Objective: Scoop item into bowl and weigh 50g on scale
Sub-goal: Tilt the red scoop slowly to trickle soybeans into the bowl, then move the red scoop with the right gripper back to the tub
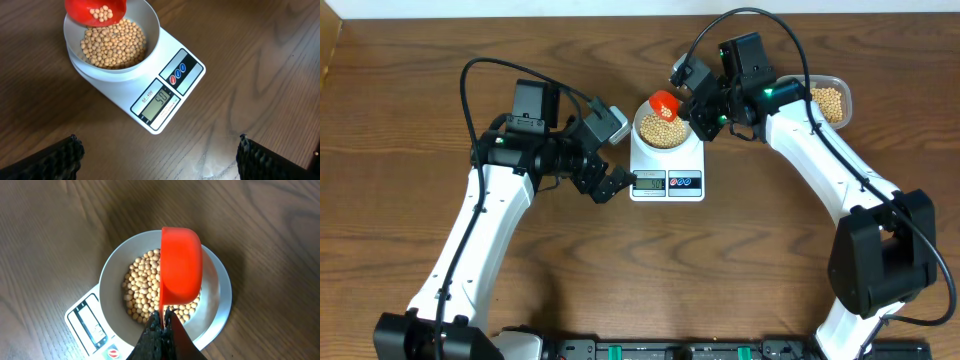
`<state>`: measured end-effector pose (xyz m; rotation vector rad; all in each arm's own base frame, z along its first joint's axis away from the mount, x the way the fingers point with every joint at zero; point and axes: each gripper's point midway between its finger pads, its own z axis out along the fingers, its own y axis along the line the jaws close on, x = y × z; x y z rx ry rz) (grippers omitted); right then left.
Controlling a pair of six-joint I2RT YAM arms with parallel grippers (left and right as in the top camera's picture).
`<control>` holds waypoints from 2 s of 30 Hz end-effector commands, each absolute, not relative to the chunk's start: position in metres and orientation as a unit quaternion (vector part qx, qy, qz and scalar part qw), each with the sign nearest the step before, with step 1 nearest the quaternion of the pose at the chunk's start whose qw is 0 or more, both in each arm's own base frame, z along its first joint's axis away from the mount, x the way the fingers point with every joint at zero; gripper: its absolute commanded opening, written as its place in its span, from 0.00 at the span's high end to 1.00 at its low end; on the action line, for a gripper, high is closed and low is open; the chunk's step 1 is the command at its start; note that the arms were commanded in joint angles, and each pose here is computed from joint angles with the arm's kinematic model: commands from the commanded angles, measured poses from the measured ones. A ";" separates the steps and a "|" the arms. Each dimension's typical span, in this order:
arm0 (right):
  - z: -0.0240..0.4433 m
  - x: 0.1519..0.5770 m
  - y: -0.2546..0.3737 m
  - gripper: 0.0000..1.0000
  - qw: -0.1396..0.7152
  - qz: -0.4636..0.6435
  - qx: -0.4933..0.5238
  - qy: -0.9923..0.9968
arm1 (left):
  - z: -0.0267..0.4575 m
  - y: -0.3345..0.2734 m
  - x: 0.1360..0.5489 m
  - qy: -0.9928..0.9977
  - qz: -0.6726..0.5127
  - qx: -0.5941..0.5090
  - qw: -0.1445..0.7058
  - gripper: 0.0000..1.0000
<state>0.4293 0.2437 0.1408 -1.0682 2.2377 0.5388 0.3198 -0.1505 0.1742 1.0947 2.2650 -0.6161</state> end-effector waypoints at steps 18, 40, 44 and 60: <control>0.167 0.417 0.256 0.99 0.255 0.324 -0.260 0.873 | 0.171 -0.150 0.318 0.841 -0.227 0.412 0.269 0.00; 0.206 0.447 0.191 0.99 0.274 0.445 -0.171 0.835 | 0.171 -0.150 0.318 0.841 -0.227 0.412 0.269 0.00; 0.210 0.461 0.166 0.99 0.291 0.441 -0.140 0.837 | 0.171 -0.150 0.318 0.841 -0.227 0.412 0.269 0.00; 0.228 0.482 0.034 0.99 0.363 0.364 -0.019 0.857 | 0.171 -0.150 0.318 0.841 -0.227 0.412 0.269 0.00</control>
